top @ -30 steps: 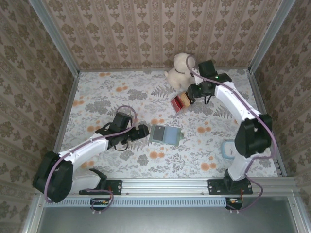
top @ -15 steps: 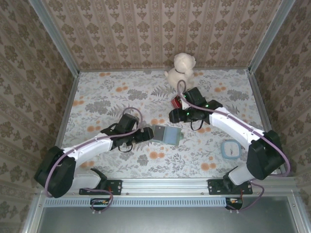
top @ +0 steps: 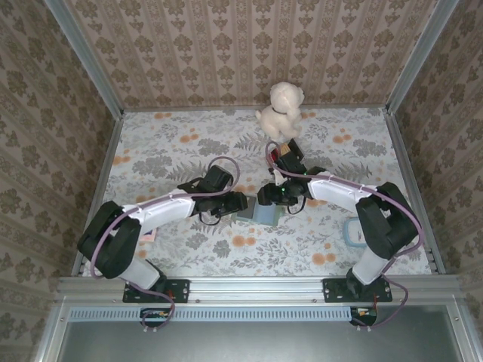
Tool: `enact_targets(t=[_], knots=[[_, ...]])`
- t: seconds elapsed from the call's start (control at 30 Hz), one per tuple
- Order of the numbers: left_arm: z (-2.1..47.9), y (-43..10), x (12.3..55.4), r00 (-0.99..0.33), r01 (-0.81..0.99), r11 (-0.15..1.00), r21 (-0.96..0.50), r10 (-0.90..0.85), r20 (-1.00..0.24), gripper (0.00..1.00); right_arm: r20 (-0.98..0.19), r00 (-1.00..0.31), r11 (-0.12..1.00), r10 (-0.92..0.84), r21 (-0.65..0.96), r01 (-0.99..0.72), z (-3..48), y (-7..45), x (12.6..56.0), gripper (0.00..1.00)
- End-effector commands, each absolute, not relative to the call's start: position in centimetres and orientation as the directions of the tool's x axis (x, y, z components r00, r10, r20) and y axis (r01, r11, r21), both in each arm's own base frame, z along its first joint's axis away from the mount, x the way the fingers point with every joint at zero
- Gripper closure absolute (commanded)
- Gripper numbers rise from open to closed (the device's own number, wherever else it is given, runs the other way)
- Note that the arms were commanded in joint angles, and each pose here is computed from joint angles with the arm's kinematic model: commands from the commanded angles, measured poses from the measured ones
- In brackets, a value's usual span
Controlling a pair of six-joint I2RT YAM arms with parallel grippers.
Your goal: Take the credit cards out of the card holder
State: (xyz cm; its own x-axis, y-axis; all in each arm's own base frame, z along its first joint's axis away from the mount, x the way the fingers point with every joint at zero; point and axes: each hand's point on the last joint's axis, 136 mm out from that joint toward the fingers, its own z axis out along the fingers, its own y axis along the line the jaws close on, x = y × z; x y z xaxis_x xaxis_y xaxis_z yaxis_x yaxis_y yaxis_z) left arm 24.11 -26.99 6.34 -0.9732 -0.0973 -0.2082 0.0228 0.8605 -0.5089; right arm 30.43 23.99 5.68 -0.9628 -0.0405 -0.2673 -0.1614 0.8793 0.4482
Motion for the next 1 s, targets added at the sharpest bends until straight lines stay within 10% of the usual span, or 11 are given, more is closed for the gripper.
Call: enact_targets(t=[0.0, 0.97], knots=[[5.8, -27.1, 23.5, -0.985, 0.008, 0.876, -0.481, -0.077, -0.157, 0.47, -0.244, -0.969, 0.871, -0.035, 0.467, -0.149, 4.6, 24.6, 30.2, 0.39], [3.7, -28.5, 24.5, -0.992, 0.020, 0.907, -0.420, -0.036, -0.124, 0.54, -0.167, -0.985, 0.907, -0.048, 0.405, -0.113, 1.0, 23.8, 29.9, 0.42]])
